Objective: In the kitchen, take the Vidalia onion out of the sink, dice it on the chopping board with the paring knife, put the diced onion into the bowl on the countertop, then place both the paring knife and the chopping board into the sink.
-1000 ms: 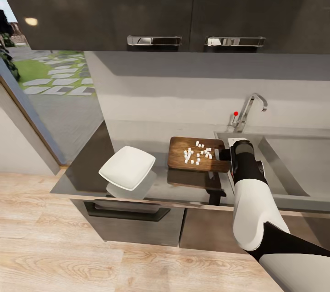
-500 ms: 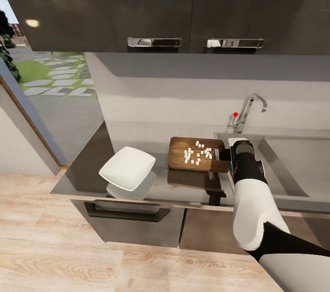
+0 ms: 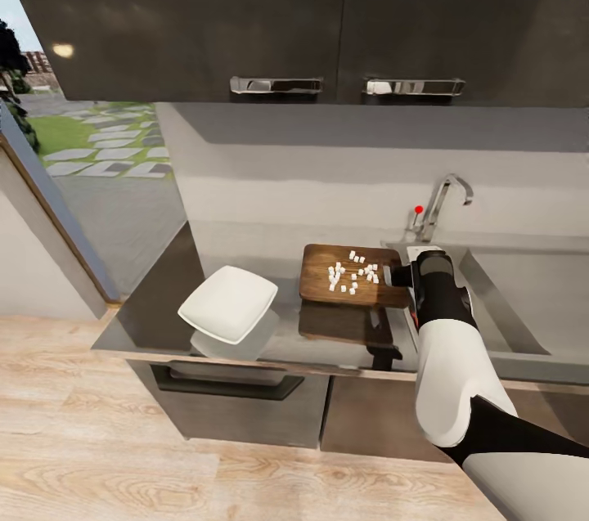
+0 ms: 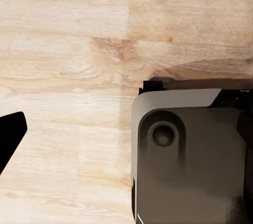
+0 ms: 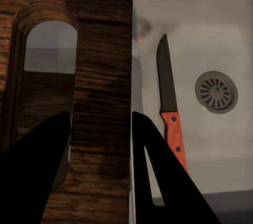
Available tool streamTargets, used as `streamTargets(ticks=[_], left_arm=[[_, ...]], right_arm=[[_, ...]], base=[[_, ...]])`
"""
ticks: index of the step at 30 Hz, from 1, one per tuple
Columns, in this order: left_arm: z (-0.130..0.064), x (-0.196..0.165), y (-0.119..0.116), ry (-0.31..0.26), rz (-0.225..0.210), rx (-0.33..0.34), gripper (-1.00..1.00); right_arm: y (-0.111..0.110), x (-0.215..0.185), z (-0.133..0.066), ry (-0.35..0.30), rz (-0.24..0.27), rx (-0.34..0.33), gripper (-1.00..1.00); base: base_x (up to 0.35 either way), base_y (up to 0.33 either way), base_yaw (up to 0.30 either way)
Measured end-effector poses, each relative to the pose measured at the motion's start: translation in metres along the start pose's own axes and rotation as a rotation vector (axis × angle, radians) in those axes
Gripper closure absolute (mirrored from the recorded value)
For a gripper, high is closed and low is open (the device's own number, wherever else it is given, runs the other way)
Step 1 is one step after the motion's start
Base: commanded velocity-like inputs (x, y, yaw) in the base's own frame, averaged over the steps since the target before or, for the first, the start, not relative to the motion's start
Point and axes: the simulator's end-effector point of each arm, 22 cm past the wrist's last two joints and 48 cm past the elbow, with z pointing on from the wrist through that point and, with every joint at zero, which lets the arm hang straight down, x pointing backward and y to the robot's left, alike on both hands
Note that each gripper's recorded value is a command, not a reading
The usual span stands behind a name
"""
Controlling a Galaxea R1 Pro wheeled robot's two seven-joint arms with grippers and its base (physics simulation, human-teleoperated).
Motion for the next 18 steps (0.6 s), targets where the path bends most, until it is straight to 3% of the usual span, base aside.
streamTargets(ticks=[12,18], left_arm=[[-0.002,-0.008,0.0,-0.019,-0.002,0.0,-1.0],[-0.003,-0.012,0.001,-0.027,-0.003,-0.001,-1.0]], right_arm=[[-0.002,-0.009,-0.01,-0.019,0.002,0.0,1.0],[-0.002,-0.013,-0.015,-0.028,0.004,-0.001,1.0]], base=[[0.0,0.007,0.0],[0.0,0.176,0.0]])
